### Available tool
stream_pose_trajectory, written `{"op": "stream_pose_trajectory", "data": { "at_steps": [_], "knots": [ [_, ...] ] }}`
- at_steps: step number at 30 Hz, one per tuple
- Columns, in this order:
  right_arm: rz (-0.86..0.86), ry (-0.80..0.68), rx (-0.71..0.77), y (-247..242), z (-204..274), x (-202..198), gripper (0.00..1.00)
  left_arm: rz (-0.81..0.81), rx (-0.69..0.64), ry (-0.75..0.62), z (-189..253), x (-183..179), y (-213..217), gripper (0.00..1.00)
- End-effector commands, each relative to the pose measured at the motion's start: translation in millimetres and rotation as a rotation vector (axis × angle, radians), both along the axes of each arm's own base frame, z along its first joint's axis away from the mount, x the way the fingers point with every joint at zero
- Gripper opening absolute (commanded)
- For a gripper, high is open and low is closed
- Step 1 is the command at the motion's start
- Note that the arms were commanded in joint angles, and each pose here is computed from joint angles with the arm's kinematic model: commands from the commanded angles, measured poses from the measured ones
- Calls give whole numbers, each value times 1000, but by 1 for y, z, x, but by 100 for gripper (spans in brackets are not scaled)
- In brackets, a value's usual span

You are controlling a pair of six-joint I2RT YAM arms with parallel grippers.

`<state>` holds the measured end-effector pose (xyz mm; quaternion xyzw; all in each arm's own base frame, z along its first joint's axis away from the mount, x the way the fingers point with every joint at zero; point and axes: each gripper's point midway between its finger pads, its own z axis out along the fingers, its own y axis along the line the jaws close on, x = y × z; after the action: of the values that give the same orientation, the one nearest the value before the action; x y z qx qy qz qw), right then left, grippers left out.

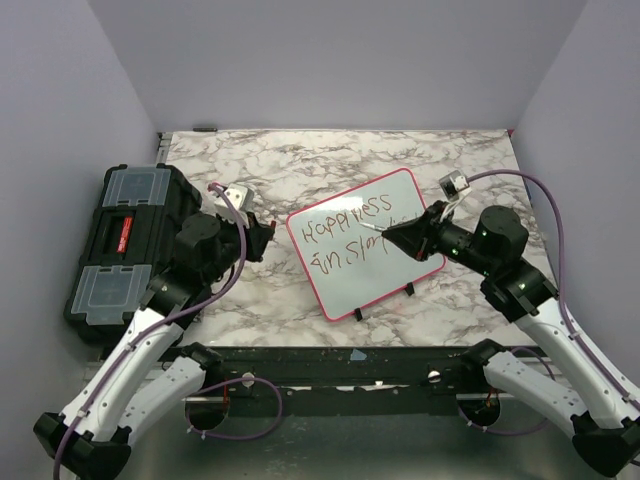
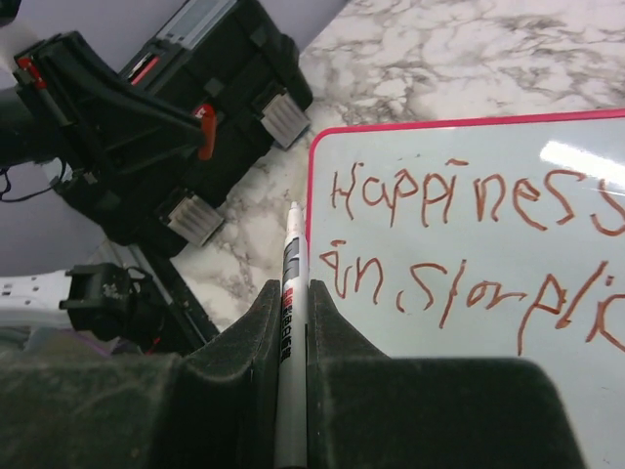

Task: Write a sentence on the whiteboard
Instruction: Insert the whiteboard marker without the cap into the pen cap.

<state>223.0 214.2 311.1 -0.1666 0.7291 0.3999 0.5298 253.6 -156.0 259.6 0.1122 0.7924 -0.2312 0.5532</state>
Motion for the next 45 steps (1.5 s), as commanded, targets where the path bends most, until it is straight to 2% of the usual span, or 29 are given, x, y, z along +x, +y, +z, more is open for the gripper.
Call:
{"op": "stream_pose_trajectory", "data": {
  "at_steps": [1,7,12,18,22,28,32,36,45],
  "knots": [
    [177,-17,18,18,10,-22,1,-210,5,-134,20,-23,-20,0],
    [205,1,13,20,4,-27,1,-309,1,-147,19,-32,-33,0],
    [255,17,8,23,1,-36,1,-532,-82,-255,36,-57,-63,0],
    [279,39,-19,22,0,-42,1,-672,20,-221,15,-64,-89,0],
    [288,69,-48,20,-1,-45,1,-731,86,-295,7,-68,-98,0],
    [275,95,-83,16,-2,-46,1,-774,98,-349,6,-65,-110,0],
    [303,133,-90,17,-4,-52,1,-899,170,-402,-9,-79,-127,0],
    [302,158,-113,14,-8,-55,1,-884,200,-427,-19,-74,-133,0],
    [301,198,-127,12,-17,-58,0,-853,223,-535,-13,-63,-136,0]
  ]
}}
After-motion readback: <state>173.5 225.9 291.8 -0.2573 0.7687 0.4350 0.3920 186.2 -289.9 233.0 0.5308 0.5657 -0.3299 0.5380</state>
